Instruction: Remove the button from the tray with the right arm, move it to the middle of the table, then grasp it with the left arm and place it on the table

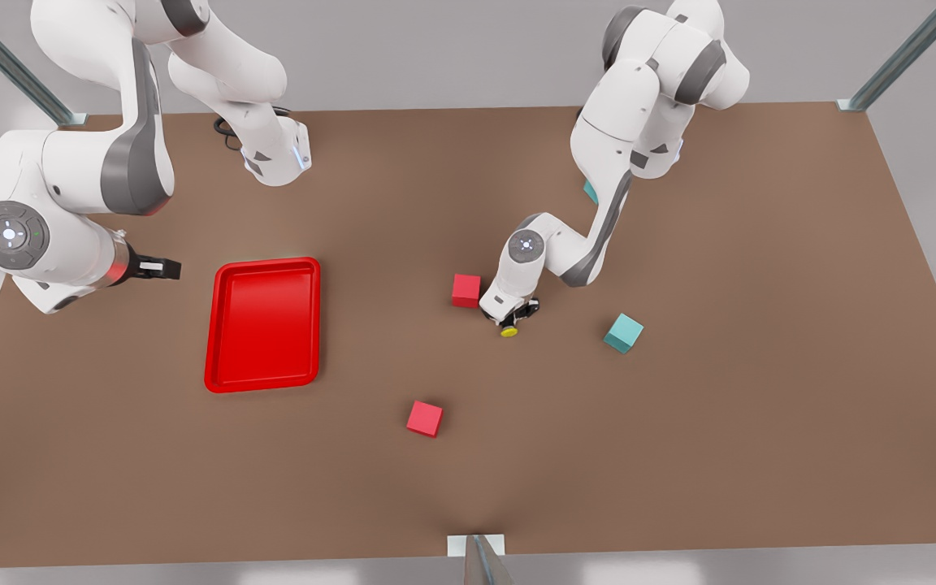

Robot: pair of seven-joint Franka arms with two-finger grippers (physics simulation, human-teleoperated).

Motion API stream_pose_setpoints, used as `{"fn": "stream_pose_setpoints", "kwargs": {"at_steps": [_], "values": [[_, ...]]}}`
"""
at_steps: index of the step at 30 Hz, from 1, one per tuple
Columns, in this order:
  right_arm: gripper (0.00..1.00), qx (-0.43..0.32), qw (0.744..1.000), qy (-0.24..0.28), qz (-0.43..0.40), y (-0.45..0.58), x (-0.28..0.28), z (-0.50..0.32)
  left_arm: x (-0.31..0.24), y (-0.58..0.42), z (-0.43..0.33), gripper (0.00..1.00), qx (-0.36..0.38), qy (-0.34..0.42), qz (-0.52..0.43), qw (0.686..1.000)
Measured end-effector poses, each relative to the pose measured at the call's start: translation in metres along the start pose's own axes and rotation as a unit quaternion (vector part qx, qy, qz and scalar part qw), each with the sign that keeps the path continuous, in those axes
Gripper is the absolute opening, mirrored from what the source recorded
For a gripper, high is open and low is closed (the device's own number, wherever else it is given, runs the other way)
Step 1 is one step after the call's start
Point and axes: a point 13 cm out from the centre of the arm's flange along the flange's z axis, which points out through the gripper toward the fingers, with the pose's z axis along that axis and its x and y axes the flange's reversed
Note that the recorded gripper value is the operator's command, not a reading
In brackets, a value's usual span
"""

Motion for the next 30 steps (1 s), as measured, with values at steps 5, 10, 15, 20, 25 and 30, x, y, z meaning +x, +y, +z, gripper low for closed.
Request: {"fn": "stream_pose_setpoints", "kwargs": {"at_steps": [5,10,15,20,25,30], "values": [[1.0,0.001,1.0,0.0,-0.002,0.001,0.0,0.0,-0.014,-0.005,-0.01,0.48,0.007,-0.011,-0.004,1.0],[1.0,0.001,1.0,-0.001,-0.003,0.001,0.0,-0.001,-0.078,-0.006,-0.058,0.48,0.019,-0.056,-0.029,0.998],[1.0,0.001,1.0,-0.001,-0.004,0.001,0.0,-0.001,-0.151,0.017,-0.1,0.48,-0.03,-0.097,-0.079,0.992],[1.0,0.0,1.0,-0.003,-0.004,0.001,0.0,-0.002,-0.154,0.063,-0.087,0.48,-0.174,-0.168,-0.124,0.962],[1.0,0.002,1.0,-0.003,-0.008,0.006,0.0,-0.003,-0.146,0.127,-0.08,0.48,-0.331,-0.285,-0.182,0.881],[1.0,0.004,1.0,-0.001,-0.011,0.008,-0.002,0.0,-0.153,0.17,-0.059,0.47,-0.411,-0.422,-0.207,0.781]]}}
